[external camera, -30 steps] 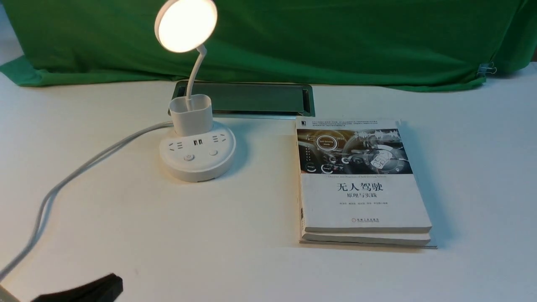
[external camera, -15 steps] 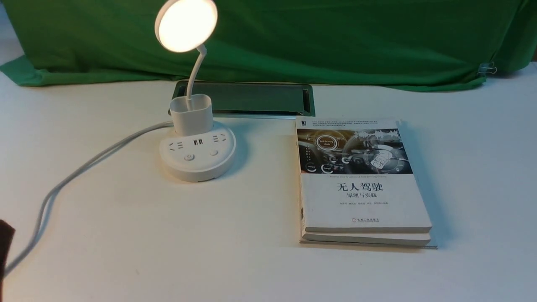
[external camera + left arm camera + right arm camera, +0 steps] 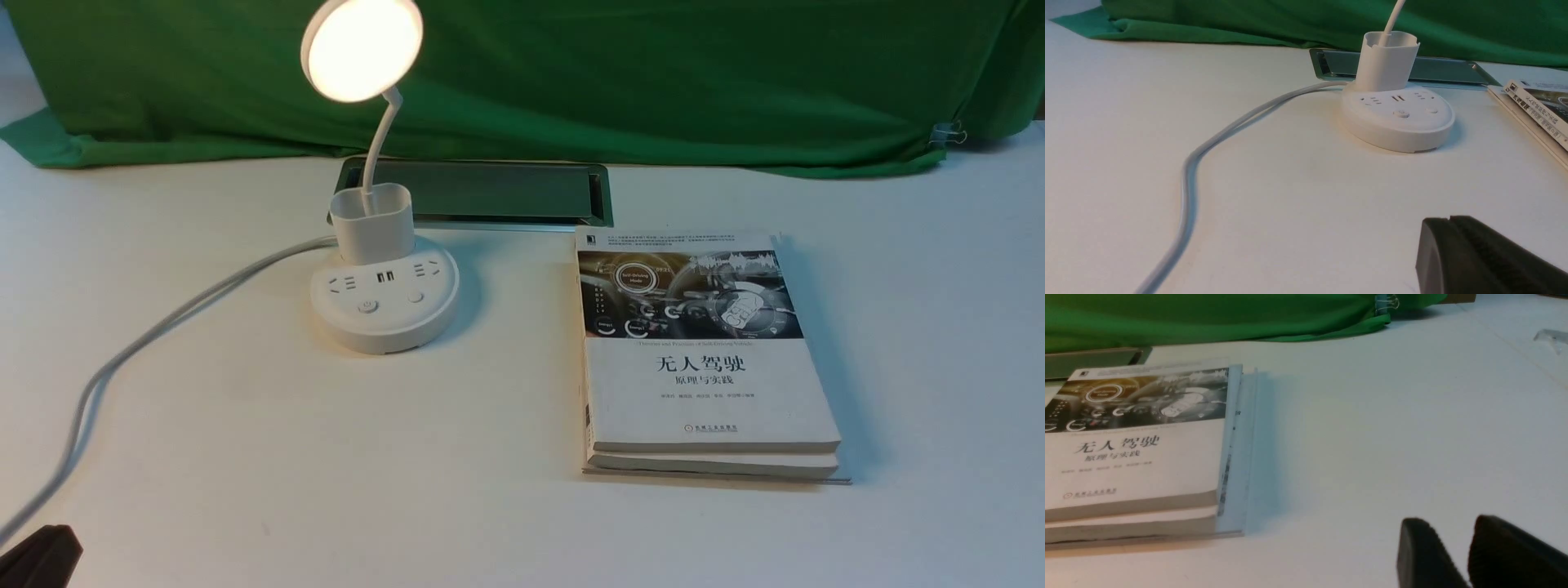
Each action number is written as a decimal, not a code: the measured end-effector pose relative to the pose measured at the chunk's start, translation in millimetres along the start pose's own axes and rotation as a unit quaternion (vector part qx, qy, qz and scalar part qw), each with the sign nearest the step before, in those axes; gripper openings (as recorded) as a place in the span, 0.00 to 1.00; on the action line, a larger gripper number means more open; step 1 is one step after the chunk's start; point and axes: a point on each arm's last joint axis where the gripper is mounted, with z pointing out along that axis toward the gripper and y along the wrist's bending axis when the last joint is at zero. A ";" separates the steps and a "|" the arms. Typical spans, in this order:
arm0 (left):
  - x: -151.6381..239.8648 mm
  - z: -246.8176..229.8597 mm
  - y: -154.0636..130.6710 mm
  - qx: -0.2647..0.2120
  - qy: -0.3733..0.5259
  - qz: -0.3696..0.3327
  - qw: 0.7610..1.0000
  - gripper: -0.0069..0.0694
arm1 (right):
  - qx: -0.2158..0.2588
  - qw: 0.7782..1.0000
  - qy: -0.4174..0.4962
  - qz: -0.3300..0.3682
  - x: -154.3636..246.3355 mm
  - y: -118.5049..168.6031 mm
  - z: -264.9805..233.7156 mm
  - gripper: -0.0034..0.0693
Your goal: Turn on the desk lamp on the white desktop with your hand.
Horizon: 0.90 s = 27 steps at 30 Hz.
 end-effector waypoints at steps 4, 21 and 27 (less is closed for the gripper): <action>-0.1 0.0 0.0 0.000 0.000 0.000 1.000 0.12 | 0.000 1.000 0.000 0.000 0.0 0.0 0.0 0.38; -0.1 0.0 0.1 0.000 0.000 0.002 1.000 0.12 | 0.000 1.000 0.000 0.000 0.0 0.0 0.0 0.38; -0.1 0.0 0.2 -0.001 -0.001 0.004 1.000 0.12 | 0.000 1.000 -0.001 0.000 -0.2 0.0 0.0 0.38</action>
